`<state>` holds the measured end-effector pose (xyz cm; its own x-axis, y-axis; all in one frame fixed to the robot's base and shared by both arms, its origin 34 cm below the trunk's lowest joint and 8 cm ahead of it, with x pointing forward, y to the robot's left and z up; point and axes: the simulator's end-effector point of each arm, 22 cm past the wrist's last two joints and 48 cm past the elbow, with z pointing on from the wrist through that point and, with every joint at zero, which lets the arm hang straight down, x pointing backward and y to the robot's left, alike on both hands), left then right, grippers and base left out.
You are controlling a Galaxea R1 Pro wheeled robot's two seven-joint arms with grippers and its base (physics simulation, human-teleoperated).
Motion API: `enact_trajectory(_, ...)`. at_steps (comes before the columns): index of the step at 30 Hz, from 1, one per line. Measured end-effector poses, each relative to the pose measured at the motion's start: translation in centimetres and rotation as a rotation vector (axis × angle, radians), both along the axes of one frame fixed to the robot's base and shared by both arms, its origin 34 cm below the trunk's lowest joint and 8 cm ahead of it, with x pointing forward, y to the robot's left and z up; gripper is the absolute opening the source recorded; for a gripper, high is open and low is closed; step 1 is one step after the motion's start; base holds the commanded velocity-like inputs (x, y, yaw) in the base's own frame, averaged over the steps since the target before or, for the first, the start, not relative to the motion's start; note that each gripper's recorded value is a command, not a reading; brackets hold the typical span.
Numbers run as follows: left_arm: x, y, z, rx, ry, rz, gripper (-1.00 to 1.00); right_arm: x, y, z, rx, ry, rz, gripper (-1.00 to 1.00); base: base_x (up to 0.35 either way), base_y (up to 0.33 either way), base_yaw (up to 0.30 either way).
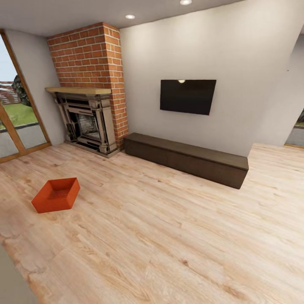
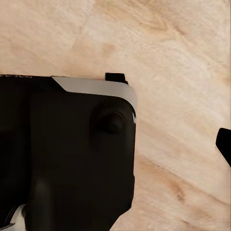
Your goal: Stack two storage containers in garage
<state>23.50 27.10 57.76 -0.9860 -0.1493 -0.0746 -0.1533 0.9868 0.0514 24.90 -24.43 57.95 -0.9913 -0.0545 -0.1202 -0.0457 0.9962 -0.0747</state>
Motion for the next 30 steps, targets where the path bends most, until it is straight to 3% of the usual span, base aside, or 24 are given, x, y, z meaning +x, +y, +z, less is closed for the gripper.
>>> enact_trajectory(20,0.00,0.00,0.00,0.000,0.000,0.000,1.00,0.00,0.00,0.00,0.000,0.000,0.000,1.00,0.325,0.000,0.004)
enact_trajectory(30,0.01,0.00,0.00,0.000,0.000,0.000,1.00,0.00,0.00,0.00,0.000,0.000,0.000,1.00,0.325,0.000,0.206)
